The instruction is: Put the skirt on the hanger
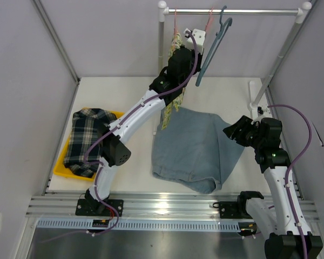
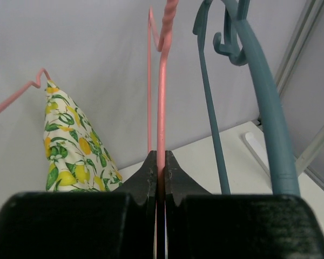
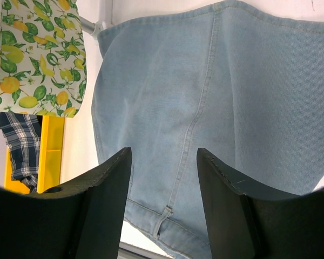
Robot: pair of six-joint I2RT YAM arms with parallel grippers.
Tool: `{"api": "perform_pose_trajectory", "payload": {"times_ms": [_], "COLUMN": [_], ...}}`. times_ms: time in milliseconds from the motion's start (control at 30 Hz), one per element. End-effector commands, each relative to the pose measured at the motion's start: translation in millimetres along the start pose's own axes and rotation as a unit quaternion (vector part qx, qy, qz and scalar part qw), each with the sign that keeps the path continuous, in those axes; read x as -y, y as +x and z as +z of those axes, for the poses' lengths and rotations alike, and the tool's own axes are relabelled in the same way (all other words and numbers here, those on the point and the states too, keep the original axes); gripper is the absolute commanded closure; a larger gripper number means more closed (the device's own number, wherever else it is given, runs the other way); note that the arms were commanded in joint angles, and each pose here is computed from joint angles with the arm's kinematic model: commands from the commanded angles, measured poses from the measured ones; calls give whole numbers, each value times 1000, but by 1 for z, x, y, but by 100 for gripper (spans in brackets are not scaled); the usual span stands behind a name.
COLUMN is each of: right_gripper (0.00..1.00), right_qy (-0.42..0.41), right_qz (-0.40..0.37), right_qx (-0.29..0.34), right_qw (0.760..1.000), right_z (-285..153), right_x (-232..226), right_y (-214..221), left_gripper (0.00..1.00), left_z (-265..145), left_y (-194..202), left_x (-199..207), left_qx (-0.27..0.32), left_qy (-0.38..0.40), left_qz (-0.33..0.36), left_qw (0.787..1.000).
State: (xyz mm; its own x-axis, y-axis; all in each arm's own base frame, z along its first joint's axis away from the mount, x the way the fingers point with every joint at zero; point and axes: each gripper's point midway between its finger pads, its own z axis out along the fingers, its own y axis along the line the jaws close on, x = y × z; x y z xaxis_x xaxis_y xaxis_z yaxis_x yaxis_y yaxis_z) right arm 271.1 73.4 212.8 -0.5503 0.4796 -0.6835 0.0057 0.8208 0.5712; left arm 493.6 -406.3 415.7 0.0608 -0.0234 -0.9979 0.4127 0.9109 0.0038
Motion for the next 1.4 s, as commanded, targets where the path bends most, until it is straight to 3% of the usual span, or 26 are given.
{"api": "perform_pose_trajectory", "payload": {"times_ms": [0,333,600,633,700,733,1133,1267,1367], "right_gripper": [43,44,44,44,44,44,41,40,40], "right_qy": [-13,-14,-13,-13,-14,-12,3,3,7], "right_qz": [-15,-16,-19,-21,-26,-26,-54,-59,-63], "right_qx": [11,12,11,10,14,12,15,20,29], "right_qw": [1000,1000,1000,1000,999,1000,998,998,998], "right_z": [0,0,-3,-4,-7,-8,-21,-30,-38], "right_x": [-5,-6,-5,-5,-8,-7,-8,-12,-17], "right_y": [-6,-6,-4,-3,-6,-5,-13,-16,-24], "left_gripper": [100,100,100,100,100,100,100,100,100], "left_z": [-34,-64,-98,-99,-123,-122,-201,-235,-250], "left_y": [-102,-133,-129,-111,-133,-107,-107,-114,-92], "left_x": [-20,-40,-33,-30,-33,-29,-28,-43,-54], "left_qx": [99,105,58,33,53,25,13,19,-4], "left_qy": [-25,-45,14,20,40,49,135,130,113], "left_qz": [-12,-11,-2,4,-5,5,14,6,11], "left_qw": [995,993,998,999,998,998,991,991,994]}}
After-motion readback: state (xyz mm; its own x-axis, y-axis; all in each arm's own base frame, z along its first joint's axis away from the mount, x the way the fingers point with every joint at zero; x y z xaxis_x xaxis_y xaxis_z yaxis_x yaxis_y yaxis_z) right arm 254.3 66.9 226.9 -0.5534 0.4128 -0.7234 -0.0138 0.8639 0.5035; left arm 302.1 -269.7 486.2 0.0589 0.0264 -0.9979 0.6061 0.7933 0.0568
